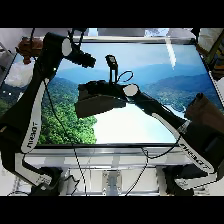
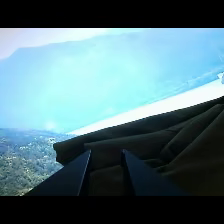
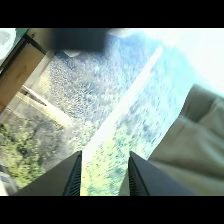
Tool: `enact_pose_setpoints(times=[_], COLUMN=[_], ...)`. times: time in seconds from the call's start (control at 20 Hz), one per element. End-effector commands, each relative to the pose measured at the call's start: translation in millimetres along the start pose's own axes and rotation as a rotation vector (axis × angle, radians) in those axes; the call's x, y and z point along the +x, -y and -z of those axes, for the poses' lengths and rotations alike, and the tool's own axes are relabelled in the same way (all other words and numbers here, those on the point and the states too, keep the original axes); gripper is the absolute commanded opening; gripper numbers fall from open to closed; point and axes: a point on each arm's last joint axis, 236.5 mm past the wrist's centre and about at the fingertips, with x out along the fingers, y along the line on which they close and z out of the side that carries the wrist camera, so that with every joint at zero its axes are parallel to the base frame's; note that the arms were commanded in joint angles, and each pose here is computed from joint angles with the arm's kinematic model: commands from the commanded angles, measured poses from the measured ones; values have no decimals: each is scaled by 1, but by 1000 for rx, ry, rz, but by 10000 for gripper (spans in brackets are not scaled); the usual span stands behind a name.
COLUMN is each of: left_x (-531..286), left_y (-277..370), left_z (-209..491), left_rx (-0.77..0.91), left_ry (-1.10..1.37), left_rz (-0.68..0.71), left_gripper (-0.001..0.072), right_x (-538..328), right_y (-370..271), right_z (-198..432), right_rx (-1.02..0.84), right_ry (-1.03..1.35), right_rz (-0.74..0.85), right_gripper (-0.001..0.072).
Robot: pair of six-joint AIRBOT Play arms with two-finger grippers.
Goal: Fold the shirts.
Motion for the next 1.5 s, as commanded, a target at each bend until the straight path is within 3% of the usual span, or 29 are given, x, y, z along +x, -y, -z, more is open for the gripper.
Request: enact_pose_setpoints(times=[0.0, 0.2, 0.25, 0.6, 1.2, 1.35, 1.45], left_x=[1, 4, 5, 27, 50, 50, 50], left_y=[-15, -34, -36, -44, -30, -30, -30], left_z=[16, 25, 26, 57, 74, 74, 74], left_rx=[22, 7, -5, -61, -78, -79, -79], left_ry=[-63, -92, -96, -171, -227, -228, -228], left_rz=[-50, -61, -55, -18, 36, 36, 37], left_gripper=[240, 242, 242, 242, 241, 241, 241], right_x=[-19, -76, -91, -169, -53, -31, -23], right_y=[31, 104, 125, 236, 234, 210, 201], right_z=[-31, -68, -73, -23, 151, 166, 165], right_rx=[-133, -108, -42, 392, 684, 673, 614], right_ry=[12, 18, 17, -169, -534, -555, -546], right_rz=[54, 150, 171, 234, 122, 57, 33], right_gripper=[345, 371, 450, 454, 464, 464, 423])
